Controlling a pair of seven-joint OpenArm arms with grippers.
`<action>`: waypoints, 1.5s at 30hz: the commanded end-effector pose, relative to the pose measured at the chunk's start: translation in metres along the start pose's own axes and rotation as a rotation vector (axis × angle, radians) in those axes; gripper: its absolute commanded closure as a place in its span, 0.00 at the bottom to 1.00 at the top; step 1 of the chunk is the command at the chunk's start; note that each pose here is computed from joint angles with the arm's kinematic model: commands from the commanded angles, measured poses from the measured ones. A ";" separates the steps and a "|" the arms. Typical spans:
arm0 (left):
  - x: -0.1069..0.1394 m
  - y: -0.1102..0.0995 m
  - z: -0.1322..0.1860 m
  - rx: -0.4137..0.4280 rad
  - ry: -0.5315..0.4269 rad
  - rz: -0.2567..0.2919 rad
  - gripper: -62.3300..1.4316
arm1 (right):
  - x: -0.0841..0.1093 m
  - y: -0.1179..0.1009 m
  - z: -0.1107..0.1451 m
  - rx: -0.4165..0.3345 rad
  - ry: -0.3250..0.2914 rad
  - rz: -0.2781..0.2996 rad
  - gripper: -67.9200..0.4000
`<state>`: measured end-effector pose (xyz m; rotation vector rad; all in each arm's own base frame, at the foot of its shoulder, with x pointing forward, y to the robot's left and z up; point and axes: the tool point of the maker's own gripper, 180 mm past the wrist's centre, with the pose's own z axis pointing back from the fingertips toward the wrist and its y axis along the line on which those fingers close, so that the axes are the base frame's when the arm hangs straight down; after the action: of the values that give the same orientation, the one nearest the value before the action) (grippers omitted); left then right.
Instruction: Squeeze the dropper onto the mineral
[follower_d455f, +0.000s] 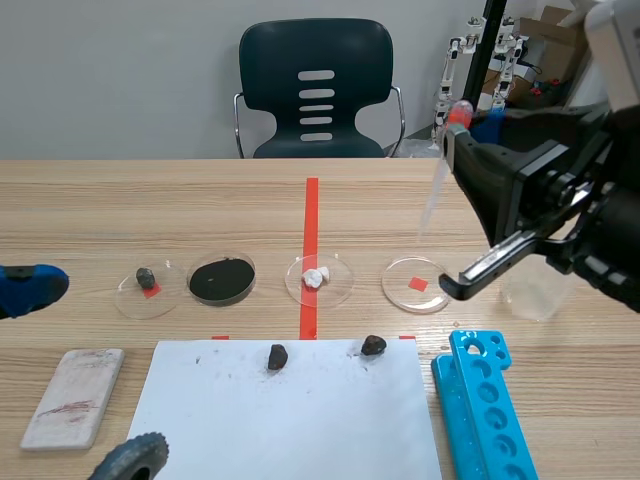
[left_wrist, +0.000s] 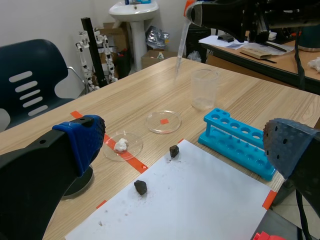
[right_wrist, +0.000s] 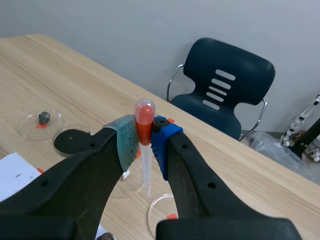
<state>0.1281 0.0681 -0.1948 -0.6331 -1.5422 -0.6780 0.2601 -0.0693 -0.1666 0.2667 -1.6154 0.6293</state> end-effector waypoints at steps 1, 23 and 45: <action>0.004 0.001 0.000 0.014 -0.020 0.007 0.00 | 0.003 -0.003 -0.005 -0.001 -0.022 0.000 0.88; 0.004 0.001 0.000 0.014 -0.020 0.007 0.00 | -0.042 -0.004 -0.072 0.079 -0.004 -0.031 0.88; 0.004 0.001 0.000 0.014 -0.020 0.007 0.00 | -0.086 0.017 -0.122 0.116 0.054 -0.148 0.88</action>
<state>0.1281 0.0681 -0.1949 -0.6328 -1.5417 -0.6785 0.3605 -0.0094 -0.2702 0.4342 -1.4306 0.6132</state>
